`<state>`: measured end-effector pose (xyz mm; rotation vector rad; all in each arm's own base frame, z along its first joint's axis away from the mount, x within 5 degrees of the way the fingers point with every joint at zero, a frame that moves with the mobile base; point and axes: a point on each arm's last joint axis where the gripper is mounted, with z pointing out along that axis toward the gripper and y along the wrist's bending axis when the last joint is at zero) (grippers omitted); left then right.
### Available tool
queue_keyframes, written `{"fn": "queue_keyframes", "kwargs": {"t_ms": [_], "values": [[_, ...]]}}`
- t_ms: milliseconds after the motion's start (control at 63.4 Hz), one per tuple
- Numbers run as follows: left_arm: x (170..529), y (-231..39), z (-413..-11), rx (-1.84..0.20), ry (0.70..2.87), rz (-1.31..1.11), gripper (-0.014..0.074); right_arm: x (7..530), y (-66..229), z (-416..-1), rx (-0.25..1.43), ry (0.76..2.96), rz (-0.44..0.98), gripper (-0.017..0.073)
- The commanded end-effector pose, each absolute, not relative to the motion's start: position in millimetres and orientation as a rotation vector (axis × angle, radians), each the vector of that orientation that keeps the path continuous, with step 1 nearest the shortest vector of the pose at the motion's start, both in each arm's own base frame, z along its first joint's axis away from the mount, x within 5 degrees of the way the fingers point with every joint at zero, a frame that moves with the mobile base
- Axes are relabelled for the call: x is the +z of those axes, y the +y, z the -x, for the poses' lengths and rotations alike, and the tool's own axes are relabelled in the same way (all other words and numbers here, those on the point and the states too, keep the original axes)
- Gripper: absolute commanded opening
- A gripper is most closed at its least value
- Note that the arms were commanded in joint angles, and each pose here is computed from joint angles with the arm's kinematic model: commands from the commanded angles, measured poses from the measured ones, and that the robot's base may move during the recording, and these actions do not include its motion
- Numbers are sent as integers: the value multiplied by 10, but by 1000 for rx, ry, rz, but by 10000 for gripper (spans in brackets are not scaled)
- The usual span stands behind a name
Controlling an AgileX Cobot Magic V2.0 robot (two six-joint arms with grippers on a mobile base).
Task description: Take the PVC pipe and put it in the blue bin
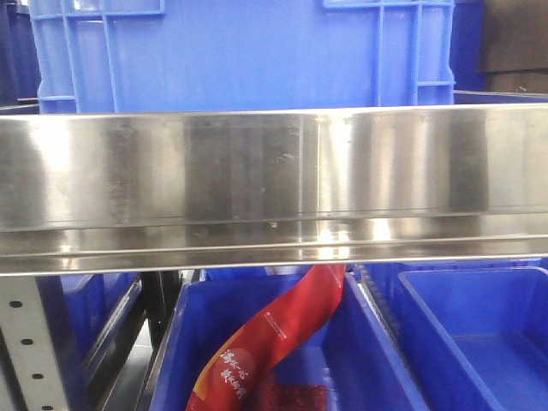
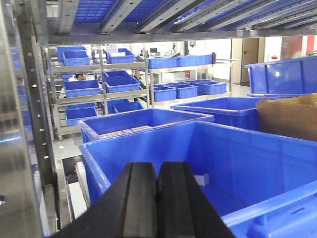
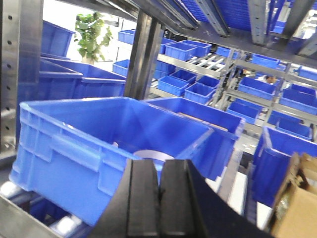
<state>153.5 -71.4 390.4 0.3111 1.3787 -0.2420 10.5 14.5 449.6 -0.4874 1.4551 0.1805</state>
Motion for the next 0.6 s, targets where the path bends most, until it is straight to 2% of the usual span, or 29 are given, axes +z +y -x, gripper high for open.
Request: {"fn": "queue_keyframes", "kwargs": {"t_ms": [0,584], "values": [[3923,-692,-1518,-243,1364,-289,-111,4491,117,-50,169,1435,477,-162],[3943,-675,-1498,-241,1351,-281,-111,4493,110,-31,169,1427,474,-162]]}}
